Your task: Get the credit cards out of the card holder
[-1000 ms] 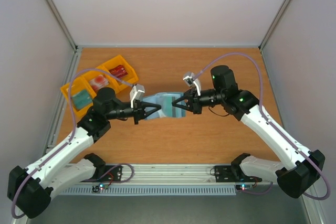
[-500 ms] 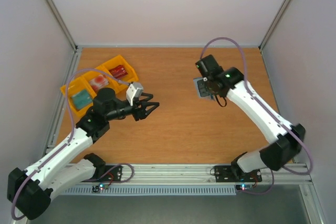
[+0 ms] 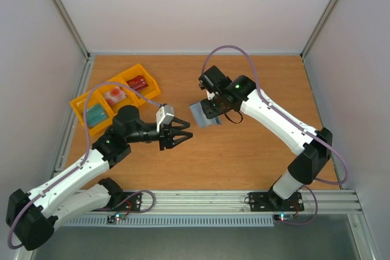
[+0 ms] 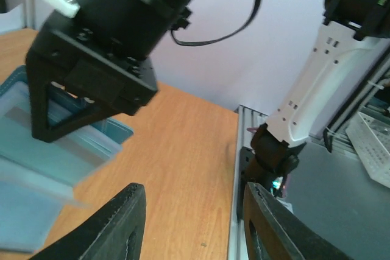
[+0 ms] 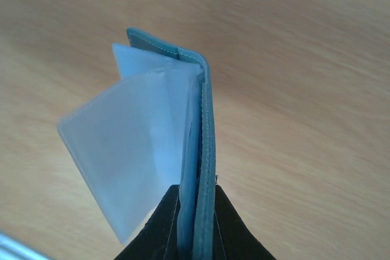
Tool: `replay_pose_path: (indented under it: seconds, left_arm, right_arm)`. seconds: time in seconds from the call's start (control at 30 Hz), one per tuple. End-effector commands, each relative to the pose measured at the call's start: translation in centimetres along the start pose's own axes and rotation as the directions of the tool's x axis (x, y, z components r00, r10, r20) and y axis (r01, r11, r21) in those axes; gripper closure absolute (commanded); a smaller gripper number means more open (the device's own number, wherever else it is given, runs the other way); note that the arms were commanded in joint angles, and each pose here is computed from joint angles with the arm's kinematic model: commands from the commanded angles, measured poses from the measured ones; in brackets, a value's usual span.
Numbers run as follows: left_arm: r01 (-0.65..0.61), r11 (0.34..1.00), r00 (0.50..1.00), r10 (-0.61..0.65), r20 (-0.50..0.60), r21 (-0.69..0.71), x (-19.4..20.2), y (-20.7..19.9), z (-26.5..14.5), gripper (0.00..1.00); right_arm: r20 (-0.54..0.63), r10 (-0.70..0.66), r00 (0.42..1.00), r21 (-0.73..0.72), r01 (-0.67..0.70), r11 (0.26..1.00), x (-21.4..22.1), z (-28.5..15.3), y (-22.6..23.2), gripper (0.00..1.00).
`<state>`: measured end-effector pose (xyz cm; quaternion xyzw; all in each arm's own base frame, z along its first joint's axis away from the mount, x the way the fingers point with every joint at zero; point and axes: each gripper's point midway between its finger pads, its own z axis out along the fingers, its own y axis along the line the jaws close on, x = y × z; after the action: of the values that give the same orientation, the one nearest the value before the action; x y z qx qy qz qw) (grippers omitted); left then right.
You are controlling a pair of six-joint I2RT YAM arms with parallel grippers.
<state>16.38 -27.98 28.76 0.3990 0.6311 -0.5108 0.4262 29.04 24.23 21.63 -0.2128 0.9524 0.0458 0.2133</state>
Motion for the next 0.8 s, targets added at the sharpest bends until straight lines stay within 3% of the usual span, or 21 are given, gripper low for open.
replay_pose_path:
  seconds: [0.0,0.07,0.17,0.37,0.47,0.57,0.77]
  left_arm:
    - [0.026,0.995,0.999,-0.022,0.048,-0.093,-0.5,1.7,0.0,0.55]
    - [0.086,0.99,0.995,-0.08,0.056,-0.11,-0.2,2.2,0.0,0.49]
    - [0.094,0.993,0.994,-0.09,0.063,-0.066,-0.5,1.5,0.2,0.45]
    - [0.115,0.987,0.991,-0.106,0.086,-0.109,-1.5,2.1,0.1,0.5]
    - [0.186,0.966,0.981,-0.172,0.088,-0.179,-0.8,3.6,0.1,0.5]
    - [0.206,0.965,0.976,-0.19,0.106,-0.164,-1.9,3.4,0.2,0.53]
    - [0.253,0.958,0.962,-0.234,0.138,-0.139,-3.2,3.5,0.7,0.55]
  right_arm:
    - [0.098,-0.021,0.995,-0.331,0.053,0.942,-1.3,-2.9,5.3,0.99]
    - [0.115,-0.011,0.993,-0.373,0.053,0.926,-1.6,-3.5,6.0,0.99]
    - [0.107,0.011,0.994,-0.326,0.024,0.945,-2.1,-3.1,5.4,0.99]
    - [0.144,0.014,0.989,-0.484,0.058,0.873,-2.6,-4.1,8.4,0.99]
    - [0.173,0.041,0.984,-0.422,0.036,0.906,-2.9,-4.0,7.1,0.99]
    - [0.155,0.048,0.987,-0.335,0.007,0.942,-3.0,-2.8,5.8,0.99]
    - [0.19,0.064,0.98,-0.474,0.035,0.88,-3.8,-3.7,9.0,0.99]
